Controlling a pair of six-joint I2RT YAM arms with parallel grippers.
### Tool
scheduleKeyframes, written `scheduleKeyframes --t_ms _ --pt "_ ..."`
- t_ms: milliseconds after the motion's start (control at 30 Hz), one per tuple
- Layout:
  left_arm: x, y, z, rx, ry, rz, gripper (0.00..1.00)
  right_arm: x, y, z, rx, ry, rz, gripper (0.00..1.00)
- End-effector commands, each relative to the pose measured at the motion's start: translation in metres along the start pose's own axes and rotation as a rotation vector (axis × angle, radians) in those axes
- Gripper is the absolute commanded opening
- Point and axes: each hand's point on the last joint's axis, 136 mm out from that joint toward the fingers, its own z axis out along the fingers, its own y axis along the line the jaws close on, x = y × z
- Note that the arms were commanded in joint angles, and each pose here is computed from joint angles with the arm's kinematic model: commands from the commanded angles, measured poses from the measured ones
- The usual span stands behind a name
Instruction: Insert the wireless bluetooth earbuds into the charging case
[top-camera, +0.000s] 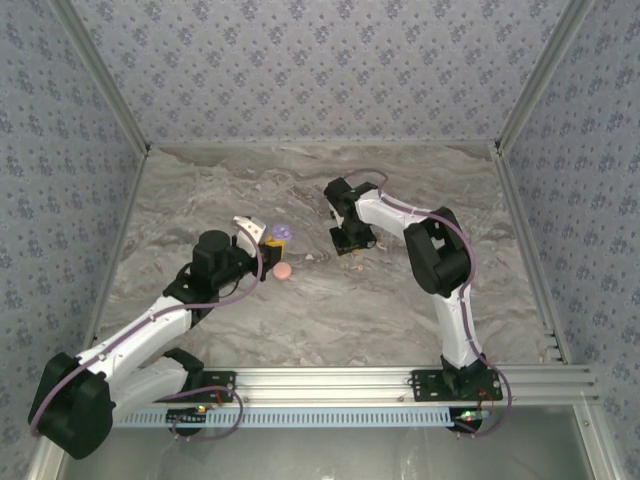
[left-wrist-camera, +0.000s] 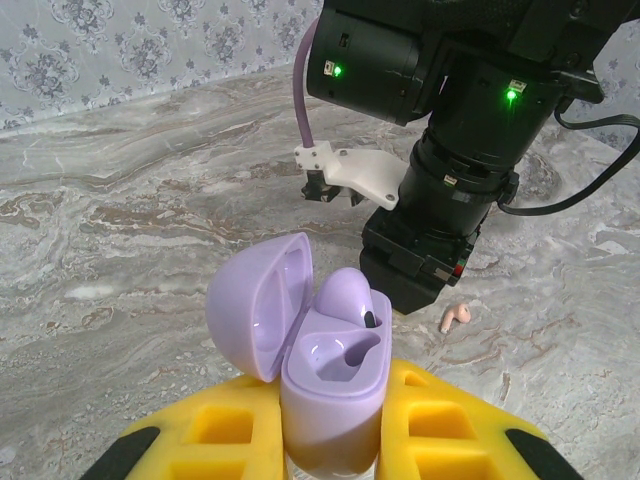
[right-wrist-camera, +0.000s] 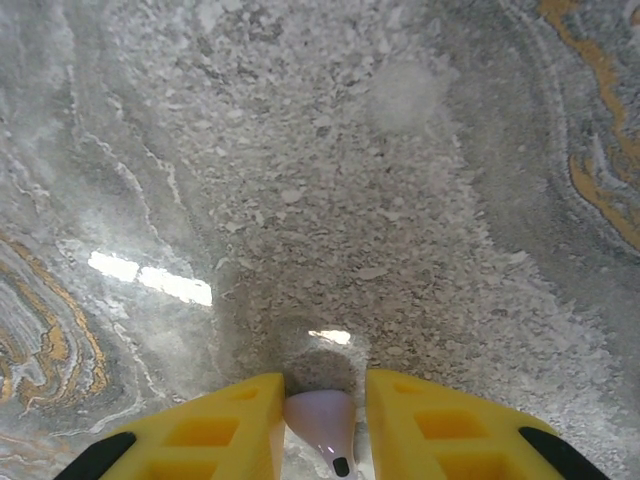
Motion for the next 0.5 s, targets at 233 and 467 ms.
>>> scheduleKeyframes --t_ms 233,467 --pt "-0.0198 -0.0037 -0.0025 0.02 -0.059 0.012 0.14 0.0193 0.0152 0.0249 -0.02 0.056 0.059 0.28" --pt "-0.0187 -0.0036 -0.0024 0.02 -0.057 0.012 0.14 0.0223 0.0152 0.0297 -0.007 0.069 0.08 0.28"
